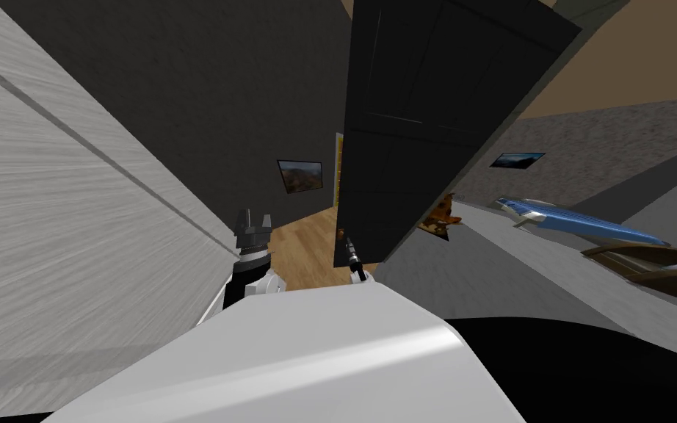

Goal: Push the door open

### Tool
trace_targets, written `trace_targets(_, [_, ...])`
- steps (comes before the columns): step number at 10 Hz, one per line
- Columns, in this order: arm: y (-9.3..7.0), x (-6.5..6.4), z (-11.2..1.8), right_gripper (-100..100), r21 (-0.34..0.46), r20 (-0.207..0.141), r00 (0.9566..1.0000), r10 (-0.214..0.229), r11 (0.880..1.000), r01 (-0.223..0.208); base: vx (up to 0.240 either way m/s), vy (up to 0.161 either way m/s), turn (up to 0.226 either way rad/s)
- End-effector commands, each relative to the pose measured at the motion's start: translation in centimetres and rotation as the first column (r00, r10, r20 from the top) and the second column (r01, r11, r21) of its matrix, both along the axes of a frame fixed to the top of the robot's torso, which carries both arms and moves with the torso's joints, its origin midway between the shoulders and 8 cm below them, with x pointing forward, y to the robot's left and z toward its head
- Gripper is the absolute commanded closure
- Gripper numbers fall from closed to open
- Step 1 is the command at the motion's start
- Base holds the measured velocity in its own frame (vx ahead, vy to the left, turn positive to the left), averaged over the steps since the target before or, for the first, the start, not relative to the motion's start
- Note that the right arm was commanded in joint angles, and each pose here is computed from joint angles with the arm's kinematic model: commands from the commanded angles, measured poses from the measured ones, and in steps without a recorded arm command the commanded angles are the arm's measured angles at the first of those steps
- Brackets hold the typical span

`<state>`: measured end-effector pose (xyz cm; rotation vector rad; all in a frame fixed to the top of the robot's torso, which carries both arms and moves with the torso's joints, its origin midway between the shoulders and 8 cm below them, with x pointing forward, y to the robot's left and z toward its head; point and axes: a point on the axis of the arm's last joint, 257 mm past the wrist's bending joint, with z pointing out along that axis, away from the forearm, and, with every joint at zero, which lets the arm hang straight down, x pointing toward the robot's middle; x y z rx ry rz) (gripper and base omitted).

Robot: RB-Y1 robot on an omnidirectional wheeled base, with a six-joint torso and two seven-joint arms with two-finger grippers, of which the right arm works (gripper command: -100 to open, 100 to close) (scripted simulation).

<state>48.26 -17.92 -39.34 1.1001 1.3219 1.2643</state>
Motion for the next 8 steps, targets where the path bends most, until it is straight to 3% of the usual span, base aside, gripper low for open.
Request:
trace_targets(1, [-0.1,-0.1,0.1,-100,0.001,0.003,1.0000,-0.004,1.000,0.004,0.244,0.010,0.029])
trace_targets(5, [1.1,-0.4,0.2,-100,0.032,0.008,0.9999,-0.011,0.999,0.010,0.220,0.048,0.026])
trace_targets(6, [0.8,-0.2,0.1,-100,0.025,0.006,0.9999,-0.010,1.000,0.010,0.091,0.010,-0.013])
trace_targets(7, [0.8,-0.2,0.1,100,0.025,0.006,0.9999,-0.010,1.000,0.010,-0.021,0.003,0.010])
trace_targets(8, [0.8,-0.2,0.1,100,0.025,0.006,0.9999,-0.010,1.000,0.010,-0.032,-0.004,0.011])
